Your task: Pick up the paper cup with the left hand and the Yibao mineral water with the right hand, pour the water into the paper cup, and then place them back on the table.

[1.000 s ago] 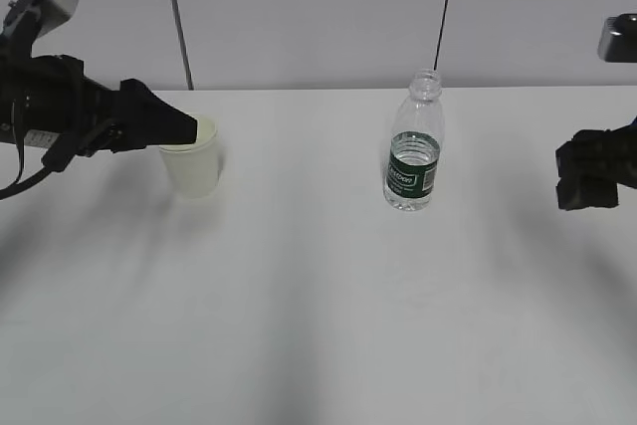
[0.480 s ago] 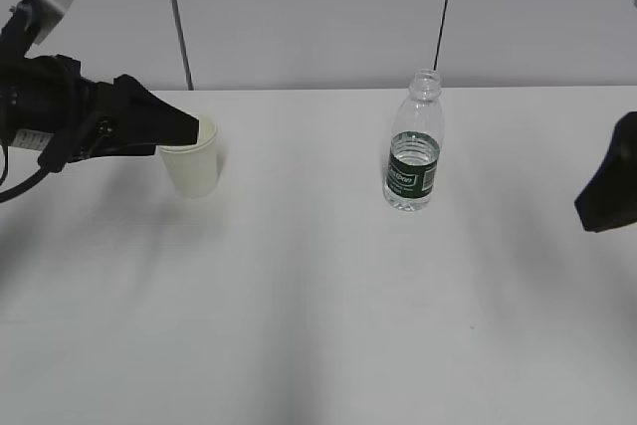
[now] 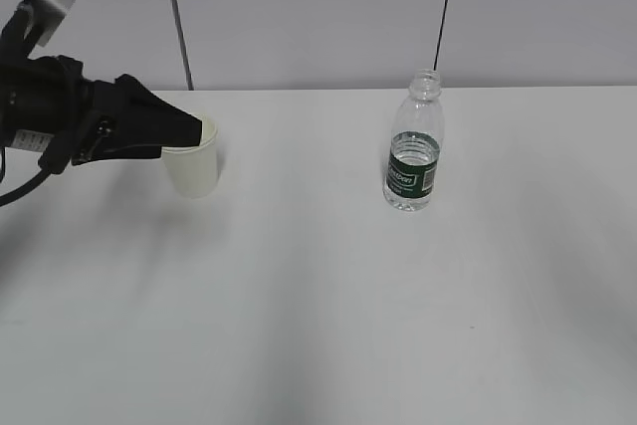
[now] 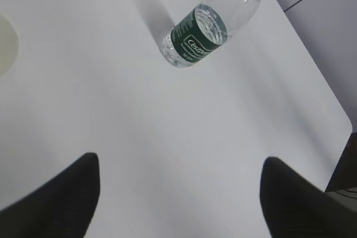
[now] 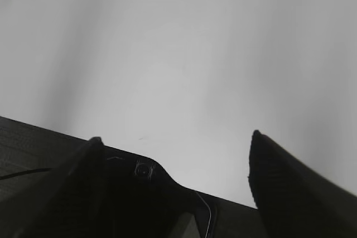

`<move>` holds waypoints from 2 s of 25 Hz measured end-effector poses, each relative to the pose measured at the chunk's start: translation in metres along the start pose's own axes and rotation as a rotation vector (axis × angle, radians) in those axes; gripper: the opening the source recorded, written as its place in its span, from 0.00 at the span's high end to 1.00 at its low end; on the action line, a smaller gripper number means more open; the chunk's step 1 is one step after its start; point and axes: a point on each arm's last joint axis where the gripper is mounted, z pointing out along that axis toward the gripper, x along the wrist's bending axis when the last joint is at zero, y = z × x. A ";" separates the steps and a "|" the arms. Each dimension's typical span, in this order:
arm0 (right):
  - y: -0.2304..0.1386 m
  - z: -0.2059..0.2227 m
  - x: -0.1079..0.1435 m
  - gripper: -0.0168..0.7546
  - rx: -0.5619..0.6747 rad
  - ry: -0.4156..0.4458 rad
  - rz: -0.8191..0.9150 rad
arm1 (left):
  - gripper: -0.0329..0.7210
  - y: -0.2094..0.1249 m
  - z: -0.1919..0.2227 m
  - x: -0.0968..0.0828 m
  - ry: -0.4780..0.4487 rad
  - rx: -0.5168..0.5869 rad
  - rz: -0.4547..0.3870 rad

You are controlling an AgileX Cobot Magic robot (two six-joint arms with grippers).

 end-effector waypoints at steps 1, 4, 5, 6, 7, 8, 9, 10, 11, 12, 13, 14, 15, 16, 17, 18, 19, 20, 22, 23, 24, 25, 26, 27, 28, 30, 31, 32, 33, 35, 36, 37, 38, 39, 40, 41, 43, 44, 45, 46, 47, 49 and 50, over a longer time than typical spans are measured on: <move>-0.005 -0.007 0.000 0.22 -0.027 0.000 -0.011 | 0.25 0.000 0.000 0.000 -0.004 0.002 -0.001; -0.024 -0.021 0.001 0.22 -0.089 0.002 -0.032 | 0.25 -0.001 0.000 -0.002 -0.021 0.008 -0.003; -0.030 -0.024 0.001 0.22 -0.104 0.003 -0.043 | 0.25 -0.001 0.000 -0.003 -0.028 0.011 -0.003; -0.038 -0.027 0.001 0.22 -0.124 0.002 -0.059 | 0.25 -0.001 0.000 -0.003 -0.035 0.014 -0.003; -0.046 -0.030 0.000 0.22 -0.141 0.002 -0.076 | 0.25 -0.002 0.000 -0.004 -0.043 0.017 -0.003; -0.055 -0.031 0.000 0.22 -0.155 0.002 -0.089 | 0.25 -0.002 0.000 -0.004 -0.049 0.019 -0.003; -0.063 -0.030 -0.001 0.22 -0.160 0.001 -0.106 | 0.25 -0.002 0.000 -0.005 -0.055 0.021 -0.003; -0.071 -0.031 -0.001 0.22 -0.173 0.000 -0.123 | 0.25 -0.002 0.000 -0.006 -0.063 0.024 -0.004; -0.080 -0.029 -0.002 0.22 -0.184 -0.001 -0.136 | 0.25 -0.002 0.000 -0.006 -0.070 0.027 -0.004; -0.087 -0.026 -0.003 0.22 -0.190 -0.004 -0.150 | 0.25 -0.003 0.000 -0.007 -0.080 0.031 -0.004; -0.095 -0.023 -0.004 0.22 -0.200 -0.005 -0.163 | 0.25 -0.003 0.000 -0.008 -0.088 0.034 -0.004; -0.102 -0.020 -0.005 0.22 -0.219 -0.007 -0.174 | 0.25 -0.003 0.000 -0.008 -0.093 0.036 -0.004; -0.109 -0.016 -0.007 0.22 -0.230 -0.008 -0.179 | 0.25 -0.003 0.000 -0.009 -0.096 0.037 -0.004; -0.116 -0.010 -0.008 0.22 -0.236 -0.009 -0.184 | 0.25 -0.003 0.000 -0.009 -0.097 0.037 -0.004; -0.122 -0.008 -0.009 0.22 -0.251 -0.010 -0.188 | 0.25 -0.004 -0.001 -0.009 -0.101 0.039 -0.004; -0.129 -0.004 -0.010 0.22 -0.261 -0.012 -0.191 | 0.25 -0.004 -0.001 -0.009 -0.103 0.040 -0.004; -0.135 0.000 -0.011 0.22 -0.275 -0.013 -0.193 | 0.25 -0.004 -0.001 -0.010 -0.106 0.041 -0.004; -0.141 0.002 -0.012 0.22 -0.297 -0.014 -0.197 | 0.25 -0.004 -0.001 -0.010 -0.110 0.042 -0.004; -0.151 0.005 -0.013 0.22 -0.351 -0.015 -0.201 | 0.25 -0.004 -0.001 -0.011 -0.117 0.044 -0.003; -0.156 0.005 -0.014 0.22 -0.379 -0.015 -0.204 | 0.25 -0.004 -0.001 -0.011 -0.121 0.046 -0.003; -0.161 0.005 -0.014 0.22 -0.406 -0.015 -0.208 | 0.25 -0.004 -0.001 -0.012 -0.126 0.048 -0.003; -0.166 0.004 -0.014 0.22 -0.432 -0.015 -0.211 | 0.25 -0.004 -0.001 -0.012 -0.130 0.049 -0.003; -0.169 0.004 -0.014 0.22 -0.447 -0.014 -0.216 | 0.25 -0.004 -0.001 -0.012 -0.132 0.050 -0.003; -0.171 0.004 -0.015 0.22 -0.456 -0.014 -0.217 | 0.25 -0.005 -0.001 -0.012 -0.133 0.050 -0.003; -0.172 0.004 -0.015 0.22 -0.458 -0.014 -0.218 | 0.25 -0.004 -0.001 -0.012 -0.133 0.050 -0.004; -0.173 0.004 -0.015 0.22 -0.462 -0.014 -0.220 | 0.25 -0.005 -0.002 -0.013 -0.137 0.051 -0.003; -0.173 0.004 -0.015 0.22 -0.462 -0.014 -0.220 | 0.25 -0.004 -0.002 -0.013 -0.136 0.051 -0.003; -0.173 0.004 -0.015 0.22 -0.462 -0.014 -0.220 | 0.25 -0.004 -0.002 -0.013 -0.135 0.050 -0.004; -0.173 0.004 -0.015 0.22 -0.462 -0.014 -0.220 | 0.25 -0.004 -0.002 -0.013 -0.136 0.051 -0.005; -0.173 0.004 -0.015 0.22 -0.462 -0.014 -0.220 | 0.25 -0.005 -0.002 -0.013 -0.138 0.052 -0.005; -0.173 0.004 -0.015 0.22 -0.462 -0.014 -0.220 | 0.25 -0.005 -0.002 -0.013 -0.137 0.051 -0.005; -0.173 0.004 -0.015 0.22 -0.462 -0.014 -0.220 | 0.25 -0.005 -0.002 -0.013 -0.137 0.051 -0.005; -0.173 0.004 -0.015 0.22 -0.462 -0.014 -0.220 | 0.25 -0.005 -0.002 -0.013 -0.137 0.051 -0.005; -0.173 0.004 -0.015 0.22 -0.462 -0.014 -0.220 | 0.25 -0.005 -0.002 -0.013 -0.137 0.051 -0.005; -0.173 0.004 -0.015 0.22 -0.462 -0.014 -0.220 | 0.25 -0.004 -0.002 -0.013 -0.137 0.051 -0.005; -0.172 0.004 -0.014 0.22 -0.463 -0.018 -0.219 | 0.25 -0.004 -0.002 -0.013 -0.134 0.050 -0.005; -0.172 0.004 -0.014 0.22 -0.465 -0.042 -0.196 | 0.25 -0.004 -0.001 -0.012 -0.126 0.047 -0.005; -0.172 0.004 -0.014 0.22 -0.467 -0.058 -0.180 | 0.25 -0.004 -0.001 -0.012 -0.124 0.046 -0.005; -0.172 0.005 -0.014 0.22 -0.470 -0.082 -0.157 | 0.25 -0.004 -0.001 -0.011 -0.123 0.046 -0.005; -0.171 0.005 -0.013 0.22 -0.473 -0.109 -0.131 | 0.25 -0.004 -0.001 -0.011 -0.122 0.045 -0.005; -0.171 0.005 -0.013 0.22 -0.475 -0.136 -0.105 | 0.25 -0.004 -0.001 -0.011 -0.120 0.044 -0.005; -0.170 0.006 -0.012 0.22 -0.479 -0.178 -0.064 | 0.25 -0.004 -0.001 -0.011 -0.119 0.044 -0.005; -0.170 0.006 -0.012 0.22 -0.481 -0.194 -0.049 | 0.25 -0.004 -0.001 -0.011 -0.119 0.044 -0.005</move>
